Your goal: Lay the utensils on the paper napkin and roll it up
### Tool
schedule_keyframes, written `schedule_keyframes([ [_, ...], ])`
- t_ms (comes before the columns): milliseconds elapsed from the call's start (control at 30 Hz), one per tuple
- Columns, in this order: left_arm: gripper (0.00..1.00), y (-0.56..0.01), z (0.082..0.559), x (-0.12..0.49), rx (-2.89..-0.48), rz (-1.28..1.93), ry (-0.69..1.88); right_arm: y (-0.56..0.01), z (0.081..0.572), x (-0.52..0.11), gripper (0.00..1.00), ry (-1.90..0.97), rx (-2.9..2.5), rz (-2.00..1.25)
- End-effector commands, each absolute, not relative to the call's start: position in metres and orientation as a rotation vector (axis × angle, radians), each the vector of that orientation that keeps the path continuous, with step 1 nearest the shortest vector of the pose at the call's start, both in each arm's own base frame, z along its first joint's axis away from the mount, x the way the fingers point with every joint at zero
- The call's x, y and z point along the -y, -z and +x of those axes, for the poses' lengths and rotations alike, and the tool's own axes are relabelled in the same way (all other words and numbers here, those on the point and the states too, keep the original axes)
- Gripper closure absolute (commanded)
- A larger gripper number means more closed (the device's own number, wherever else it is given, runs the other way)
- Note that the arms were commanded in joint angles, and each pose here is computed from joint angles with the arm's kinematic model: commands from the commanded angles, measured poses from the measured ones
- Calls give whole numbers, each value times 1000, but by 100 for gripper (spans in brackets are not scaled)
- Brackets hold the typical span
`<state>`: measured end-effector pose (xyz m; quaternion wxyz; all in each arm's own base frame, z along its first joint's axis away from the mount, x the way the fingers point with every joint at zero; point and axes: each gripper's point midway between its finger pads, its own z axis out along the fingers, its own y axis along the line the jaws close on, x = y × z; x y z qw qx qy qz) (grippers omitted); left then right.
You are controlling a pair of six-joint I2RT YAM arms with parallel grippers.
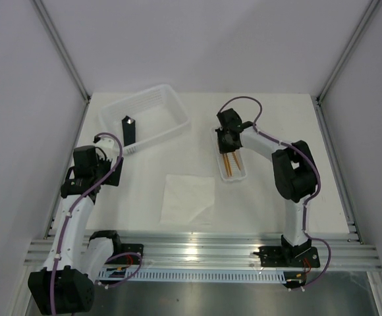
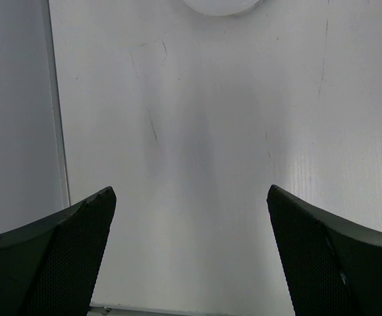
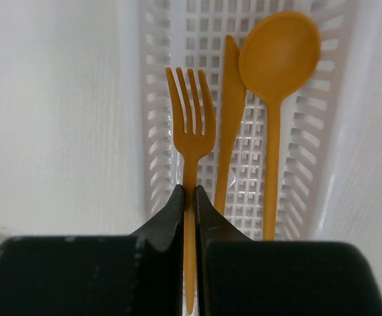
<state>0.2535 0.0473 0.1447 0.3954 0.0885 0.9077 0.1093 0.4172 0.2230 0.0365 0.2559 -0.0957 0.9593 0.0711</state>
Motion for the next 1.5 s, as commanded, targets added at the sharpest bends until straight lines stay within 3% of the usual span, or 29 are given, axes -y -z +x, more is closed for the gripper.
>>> schedule_keyframes([
  [0, 0, -151, 256, -50, -2277, 192, -282, -129, 438, -234, 100, -262, -2378, -259],
  [167, 0, -148, 254, -49, -2279, 197, -276, -160, 428, -238, 100, -234, -2323, -255],
  [300, 0, -148, 254, -49, -2274, 191, -272, -171, 380, -272, 100, -253, -2286, -349],
  [433, 0, -144, 254, -48, -2272, 190, -267, -149, 313, -337, 100, -467, -2301, -543],
  [767, 0, -140, 253, -50, -2266, 177, -273, -77, 239, -413, 100, -581, -2426, -773],
  [1467, 1, -137, 252, -49, -2269, 177, -263, -44, 236, -414, 100, -460, -2477, -798],
])
